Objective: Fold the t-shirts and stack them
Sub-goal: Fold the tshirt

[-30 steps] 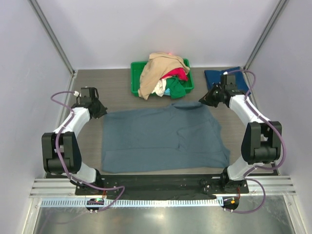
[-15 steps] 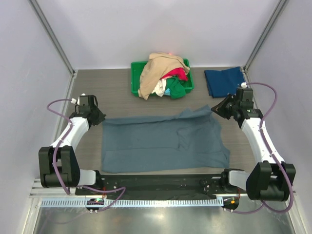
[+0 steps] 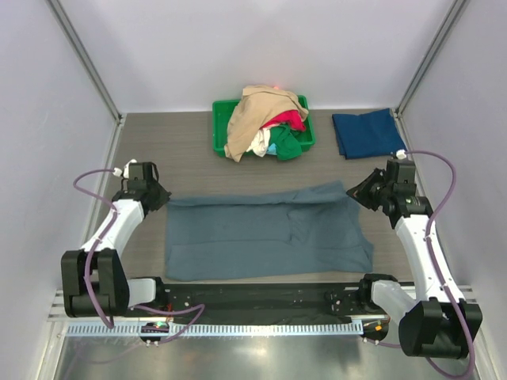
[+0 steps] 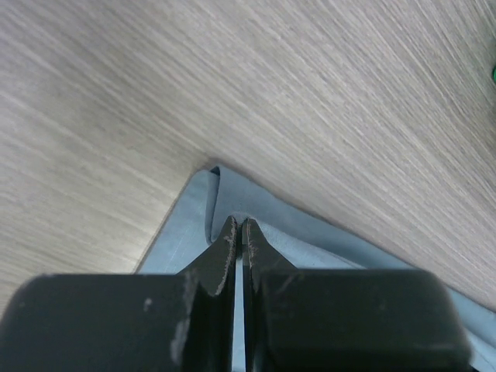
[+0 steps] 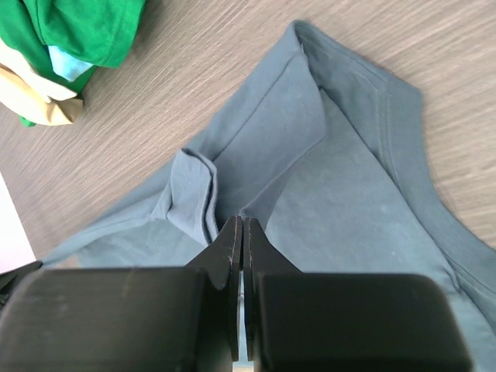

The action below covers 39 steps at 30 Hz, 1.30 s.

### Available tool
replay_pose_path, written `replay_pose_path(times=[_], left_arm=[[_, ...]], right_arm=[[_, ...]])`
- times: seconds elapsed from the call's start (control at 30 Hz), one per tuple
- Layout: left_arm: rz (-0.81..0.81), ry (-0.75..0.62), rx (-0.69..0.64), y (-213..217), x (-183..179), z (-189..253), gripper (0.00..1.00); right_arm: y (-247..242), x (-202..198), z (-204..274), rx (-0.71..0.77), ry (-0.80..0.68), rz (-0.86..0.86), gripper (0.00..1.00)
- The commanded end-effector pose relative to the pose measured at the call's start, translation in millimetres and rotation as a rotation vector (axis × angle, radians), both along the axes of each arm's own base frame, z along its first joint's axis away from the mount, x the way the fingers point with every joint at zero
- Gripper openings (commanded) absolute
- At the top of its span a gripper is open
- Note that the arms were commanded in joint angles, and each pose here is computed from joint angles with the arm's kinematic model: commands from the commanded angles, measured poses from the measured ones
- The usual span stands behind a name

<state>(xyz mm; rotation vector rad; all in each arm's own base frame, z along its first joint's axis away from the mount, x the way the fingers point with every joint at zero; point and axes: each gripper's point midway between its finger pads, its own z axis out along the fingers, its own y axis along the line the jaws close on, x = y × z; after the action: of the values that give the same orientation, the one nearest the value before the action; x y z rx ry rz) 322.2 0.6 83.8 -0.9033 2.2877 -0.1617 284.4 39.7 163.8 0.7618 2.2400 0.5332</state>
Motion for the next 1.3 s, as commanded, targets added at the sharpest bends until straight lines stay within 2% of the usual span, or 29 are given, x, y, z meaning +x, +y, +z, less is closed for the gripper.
replay_pose_path(times=[0.0, 0.47, 0.57, 0.63, 0.67, 0.7, 0.73, 0.77, 0.8, 0.87, 1.03, 1.13, 1.27], left_arm=[[0.035, -0.058, 0.014, 4.6, -1.6, 11.5, 0.00], [0.080, -0.056, 0.002, 5.8, -45.5, 1.1, 0.01], [0.143, -0.009, 0.045, 17.8, -65.5, -4.4, 0.03], [0.174, 0.003, 0.067, 23.3, -77.5, -2.9, 0.14], [0.204, 0.003, 0.089, 29.5, -82.0, -2.1, 0.23], [0.227, -0.015, 0.091, 31.5, -87.2, 3.3, 0.52], [0.245, -0.029, 0.095, 33.9, -89.5, 6.8, 0.63], [0.271, -0.051, 0.110, 38.7, -91.3, 12.6, 0.69], [0.289, -0.077, 0.105, 40.0, -92.3, 18.4, 0.76], [0.302, -0.168, 0.096, 40.9, -91.0, 37.1, 0.77], [0.219, -0.322, 0.071, 30.9, -75.6, 70.0, 0.76], [0.140, -0.306, 0.037, 17.6, -62.7, 64.8, 0.72], [0.050, -0.201, -0.022, -2.9, -47.7, 36.5, 0.66]], right_arm=[[-9.7, -9.4, 2.9, -0.046, -0.006, -0.030, 0.01], [-24.6, -54.9, -20.8, -0.085, 0.041, -0.153, 0.01], [-27.4, -61.9, -25.4, -0.092, 0.047, -0.176, 0.01], [-26.9, -66.2, -27.0, -0.086, 0.044, -0.181, 0.01], [-26.7, -67.5, -25.8, -0.079, 0.045, -0.190, 0.11], [-28.0, -69.0, -24.5, -0.077, 0.042, -0.207, 0.23], [-27.9, -70.6, -25.1, -0.073, 0.044, -0.213, 0.37], [-27.4, -71.2, -22.8, -0.054, 0.033, -0.232, 0.64], [-27.1, -71.4, -23.3, -0.046, 0.032, -0.240, 0.74], [-26.7, -70.8, -24.0, -0.036, 0.034, -0.249, 0.89], [-19.3, -58.2, -19.8, -0.005, 0.017, -0.212, 0.91], [-1.9, -50.0, -23.4, 0.071, 0.006, -0.148, 0.90], [20.7, -44.4, -45.0, 0.103, 0.079, -0.079, 0.90]])
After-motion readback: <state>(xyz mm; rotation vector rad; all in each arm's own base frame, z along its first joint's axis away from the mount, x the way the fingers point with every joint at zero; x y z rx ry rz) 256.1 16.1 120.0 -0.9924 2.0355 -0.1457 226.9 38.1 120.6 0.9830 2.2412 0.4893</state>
